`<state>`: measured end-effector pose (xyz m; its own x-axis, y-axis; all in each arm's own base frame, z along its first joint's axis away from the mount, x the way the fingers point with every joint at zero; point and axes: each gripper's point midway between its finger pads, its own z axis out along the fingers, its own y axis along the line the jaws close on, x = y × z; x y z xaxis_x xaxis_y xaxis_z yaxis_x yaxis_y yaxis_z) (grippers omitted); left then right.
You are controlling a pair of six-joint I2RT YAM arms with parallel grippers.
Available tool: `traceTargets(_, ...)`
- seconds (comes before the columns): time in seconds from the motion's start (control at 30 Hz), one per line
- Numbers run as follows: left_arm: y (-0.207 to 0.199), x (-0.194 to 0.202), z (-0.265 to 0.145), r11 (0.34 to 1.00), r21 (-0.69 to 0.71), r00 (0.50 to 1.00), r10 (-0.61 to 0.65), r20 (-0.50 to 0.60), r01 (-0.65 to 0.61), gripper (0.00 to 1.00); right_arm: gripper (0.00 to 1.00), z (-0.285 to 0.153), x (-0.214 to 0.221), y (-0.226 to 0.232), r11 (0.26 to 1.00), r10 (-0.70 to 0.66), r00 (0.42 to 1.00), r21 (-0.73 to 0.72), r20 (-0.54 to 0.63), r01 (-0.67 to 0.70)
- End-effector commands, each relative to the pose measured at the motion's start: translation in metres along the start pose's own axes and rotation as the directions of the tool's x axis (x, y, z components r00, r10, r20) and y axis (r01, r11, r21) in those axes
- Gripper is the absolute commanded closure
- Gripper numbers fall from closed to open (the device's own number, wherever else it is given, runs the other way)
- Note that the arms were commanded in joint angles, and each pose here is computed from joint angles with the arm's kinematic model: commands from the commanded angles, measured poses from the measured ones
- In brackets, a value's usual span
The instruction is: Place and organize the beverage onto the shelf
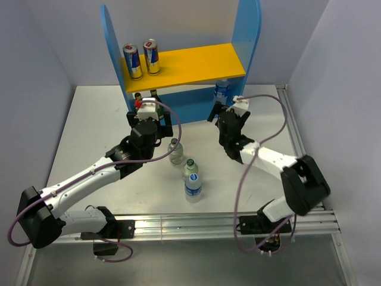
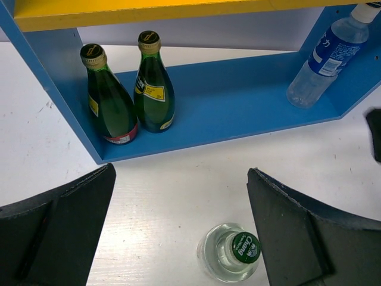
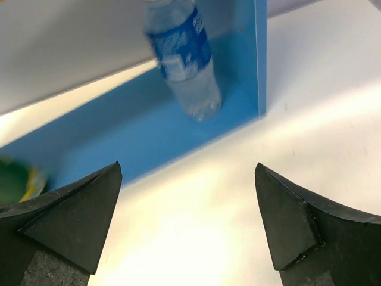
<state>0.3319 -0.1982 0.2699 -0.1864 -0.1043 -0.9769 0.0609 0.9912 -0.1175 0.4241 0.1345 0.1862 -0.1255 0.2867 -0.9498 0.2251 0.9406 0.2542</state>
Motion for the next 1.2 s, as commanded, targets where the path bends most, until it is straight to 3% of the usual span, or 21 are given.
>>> traceTargets(0.0, -0.001, -0.020, -0.002, 1.000, -0.002, 0.998, -0.027, 0.049, 0.027, 0.00, 0.00, -0.054, -0.003, -0.014, 0.998, 0.051, 0.999, 0.026, -0.017, -0.051)
traceTargets(0.07, -0.001, -0.019, -0.001, 1.000, -0.006, 0.999, -0.022, 0.048, 0.022, 0.01, 0.00, -0.098, 0.002, -0.019, 1.000, 0.025, 0.999, 0.001, -0.036, -0.025)
traceTargets(0.13, -0.003, -0.020, -0.001, 1.000, 0.002, 0.998, -0.030, 0.048, 0.030, 0.01, 0.00, -0.136, -0.009, -0.015, 0.992, 0.103, 0.994, -0.071, -0.038, -0.105)
traceTargets(0.17, -0.004, -0.019, -0.001, 0.999, 0.011, 0.998, -0.031, 0.046, 0.031, 0.01, 0.00, -0.163, 0.009, -0.013, 0.992, 0.032, 0.995, -0.120, -0.094, -0.043)
traceTargets(0.23, -0.006, -0.021, -0.001, 0.999, 0.029, 0.998, -0.044, 0.043, 0.043, 0.01, 0.00, -0.194, -0.006, -0.017, 0.977, 0.122, 0.989, -0.163, -0.089, -0.135)
traceTargets(0.27, -0.006, -0.021, -0.001, 0.998, 0.031, 0.998, -0.049, 0.043, 0.048, 0.01, 0.00, -0.206, -0.001, -0.022, 0.977, 0.085, 0.991, -0.188, -0.107, -0.104)
traceTargets(0.4, -0.007, -0.023, 0.000, 0.997, 0.035, 0.997, -0.063, 0.039, 0.062, 0.01, 0.00, -0.274, -0.002, -0.004, 0.902, 0.085, 0.983, -0.406, -0.163, -0.146)
traceTargets(0.5, -0.006, -0.022, -0.001, 0.997, 0.033, 0.997, -0.072, 0.036, 0.071, 0.01, 0.00, -0.308, 0.006, 0.009, 0.856, -0.020, 0.986, -0.512, -0.165, -0.068)
traceTargets(0.53, -0.006, -0.021, -0.001, 0.997, 0.032, 0.997, -0.075, 0.033, 0.074, 0.01, 0.00, -0.328, 0.023, 0.022, 0.819, -0.116, 0.983, -0.574, -0.143, 0.013)
traceTargets(0.6, -0.005, -0.021, -0.004, 0.996, 0.037, 0.996, -0.087, 0.035, 0.085, 0.01, 0.00, -0.346, 0.036, 0.031, 0.806, -0.148, 0.976, -0.591, -0.157, 0.027)
traceTargets(0.63, -0.004, -0.019, -0.004, 0.996, 0.033, 0.995, -0.090, 0.033, 0.089, 0.01, 0.00, -0.353, 0.055, 0.033, 0.799, -0.215, 0.967, -0.593, -0.133, 0.096)
traceTargets(0.87, 0.000, -0.018, -0.008, 0.994, 0.035, 0.994, -0.100, 0.033, 0.099, 0.01, 0.00, -0.357, 0.110, 0.041, 0.808, -0.277, 0.950, -0.570, -0.144, 0.149)
traceTargets(1.17, 0.002, -0.015, -0.010, 0.995, 0.039, 0.995, -0.092, 0.036, 0.091, 0.01, 0.00, -0.318, 0.153, 0.053, 0.811, -0.300, 0.941, -0.562, -0.155, 0.166)
